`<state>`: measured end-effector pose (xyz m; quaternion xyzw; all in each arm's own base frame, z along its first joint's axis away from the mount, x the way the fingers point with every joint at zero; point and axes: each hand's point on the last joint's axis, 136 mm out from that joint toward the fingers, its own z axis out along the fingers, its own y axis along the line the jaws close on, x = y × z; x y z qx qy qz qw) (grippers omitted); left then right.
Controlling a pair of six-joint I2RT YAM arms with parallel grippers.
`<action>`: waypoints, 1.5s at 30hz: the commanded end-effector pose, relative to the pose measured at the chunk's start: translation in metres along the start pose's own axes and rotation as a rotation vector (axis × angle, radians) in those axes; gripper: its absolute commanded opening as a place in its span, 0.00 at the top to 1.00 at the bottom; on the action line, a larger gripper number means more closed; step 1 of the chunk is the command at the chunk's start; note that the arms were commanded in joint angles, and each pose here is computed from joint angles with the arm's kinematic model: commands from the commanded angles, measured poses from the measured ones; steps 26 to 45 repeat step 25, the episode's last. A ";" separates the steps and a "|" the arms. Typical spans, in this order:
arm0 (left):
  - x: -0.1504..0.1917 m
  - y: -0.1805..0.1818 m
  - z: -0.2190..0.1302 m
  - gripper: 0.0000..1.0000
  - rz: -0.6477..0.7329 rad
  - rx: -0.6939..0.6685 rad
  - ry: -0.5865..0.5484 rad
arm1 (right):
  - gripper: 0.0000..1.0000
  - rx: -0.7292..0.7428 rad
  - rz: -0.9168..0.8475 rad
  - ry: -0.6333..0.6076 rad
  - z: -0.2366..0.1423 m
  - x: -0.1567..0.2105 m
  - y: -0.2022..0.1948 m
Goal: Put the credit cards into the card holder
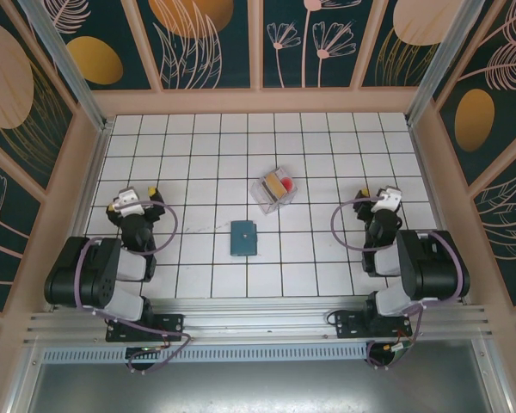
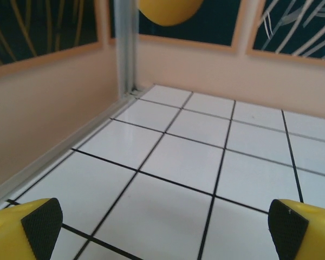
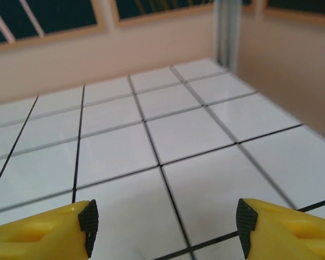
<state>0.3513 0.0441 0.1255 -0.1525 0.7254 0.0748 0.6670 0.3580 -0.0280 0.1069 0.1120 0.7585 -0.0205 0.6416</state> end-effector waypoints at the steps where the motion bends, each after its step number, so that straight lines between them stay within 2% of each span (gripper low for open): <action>1: -0.015 -0.014 0.010 0.01 0.022 0.054 -0.037 | 0.08 -0.108 -0.013 -0.033 0.011 -0.016 0.015; 10: -0.014 -0.013 0.011 0.01 0.020 0.049 -0.027 | 0.04 -0.096 -0.010 -0.029 0.011 -0.015 0.013; 11: -0.014 -0.012 0.011 0.01 0.021 0.047 -0.030 | 0.01 -0.097 -0.011 -0.028 0.011 -0.015 0.014; 45: -0.014 -0.014 0.011 0.01 0.026 0.057 -0.028 | 0.01 -0.097 -0.010 -0.030 0.011 -0.016 0.013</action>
